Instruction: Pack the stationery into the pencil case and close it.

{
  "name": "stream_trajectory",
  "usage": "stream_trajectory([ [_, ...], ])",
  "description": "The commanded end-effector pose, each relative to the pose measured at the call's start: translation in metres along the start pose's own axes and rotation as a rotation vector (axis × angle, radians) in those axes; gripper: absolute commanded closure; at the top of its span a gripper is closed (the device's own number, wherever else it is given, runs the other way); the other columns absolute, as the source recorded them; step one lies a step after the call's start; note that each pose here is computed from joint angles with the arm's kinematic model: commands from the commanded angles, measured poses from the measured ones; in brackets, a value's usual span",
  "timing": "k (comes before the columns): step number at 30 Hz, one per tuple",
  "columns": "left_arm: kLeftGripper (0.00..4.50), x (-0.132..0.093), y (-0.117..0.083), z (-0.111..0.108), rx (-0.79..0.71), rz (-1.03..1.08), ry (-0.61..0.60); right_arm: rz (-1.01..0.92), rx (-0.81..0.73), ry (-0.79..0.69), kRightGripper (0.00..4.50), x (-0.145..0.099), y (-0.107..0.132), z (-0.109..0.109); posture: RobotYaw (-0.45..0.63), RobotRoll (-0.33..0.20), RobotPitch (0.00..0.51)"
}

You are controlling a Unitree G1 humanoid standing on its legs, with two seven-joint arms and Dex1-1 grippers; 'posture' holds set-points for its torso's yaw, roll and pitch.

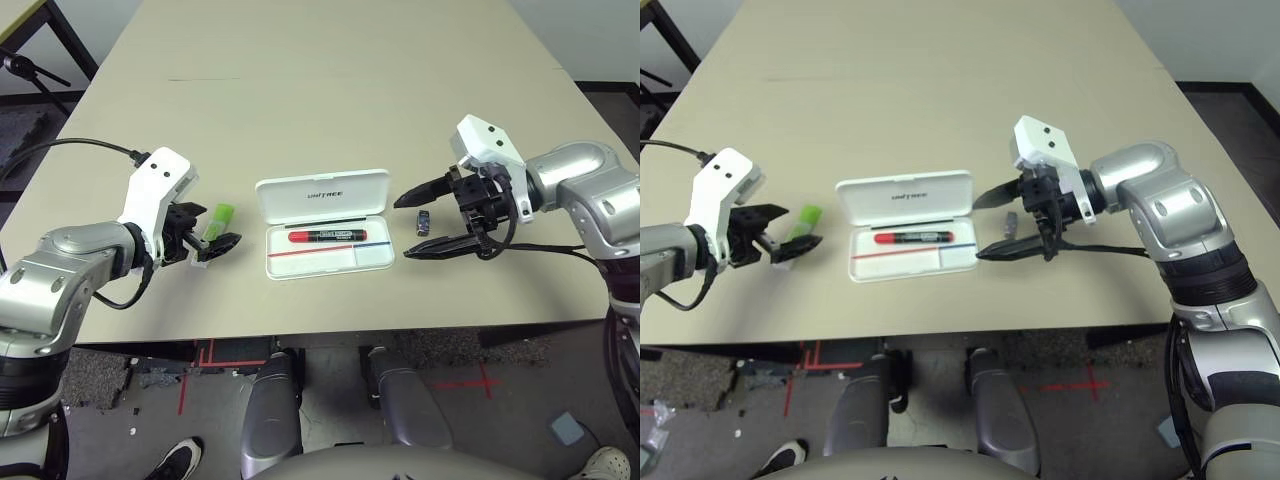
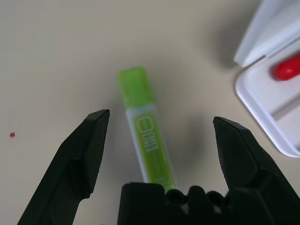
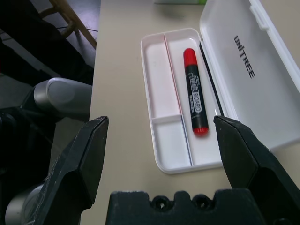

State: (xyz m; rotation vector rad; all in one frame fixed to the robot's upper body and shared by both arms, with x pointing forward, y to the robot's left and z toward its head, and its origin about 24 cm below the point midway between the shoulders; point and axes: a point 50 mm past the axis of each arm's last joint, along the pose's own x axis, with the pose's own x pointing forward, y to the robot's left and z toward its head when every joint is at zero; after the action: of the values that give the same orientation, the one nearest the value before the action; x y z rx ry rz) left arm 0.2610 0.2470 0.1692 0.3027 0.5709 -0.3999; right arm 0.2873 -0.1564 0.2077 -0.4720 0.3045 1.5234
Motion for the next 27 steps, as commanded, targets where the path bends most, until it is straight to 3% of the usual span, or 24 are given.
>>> stream_trajectory([
  [1, 0.00, 0.010, 0.001, -0.008, -0.049, 0.033, 0.049, 0.015, -0.010, -0.004, 0.03, 0.005, 0.004, 0.001, -0.04, 0.000, 0.223],
  [11, 0.00, 0.028, 0.002, -0.026, -0.101, 0.037, 0.114, 0.002, -0.029, -0.029, 0.03, 0.012, 0.005, 0.004, -0.07, 0.000, 0.221],
  [15, 0.96, 0.028, 0.000, -0.028, -0.094, 0.011, 0.120, -0.009, -0.032, -0.027, 0.00, 0.010, 0.005, 0.005, -0.07, 0.000, 0.209],
  [21, 3.33, 0.021, 0.008, -0.025, -0.081, 0.029, 0.115, -0.019, -0.036, -0.026, 0.00, 0.008, 0.004, 0.004, -0.06, 0.000, 0.199],
  [27, 3.43, 0.012, 0.016, -0.025, -0.059, 0.040, 0.116, -0.025, -0.044, -0.027, 0.00, 0.009, 0.001, 0.005, -0.05, 0.000, 0.193],
])
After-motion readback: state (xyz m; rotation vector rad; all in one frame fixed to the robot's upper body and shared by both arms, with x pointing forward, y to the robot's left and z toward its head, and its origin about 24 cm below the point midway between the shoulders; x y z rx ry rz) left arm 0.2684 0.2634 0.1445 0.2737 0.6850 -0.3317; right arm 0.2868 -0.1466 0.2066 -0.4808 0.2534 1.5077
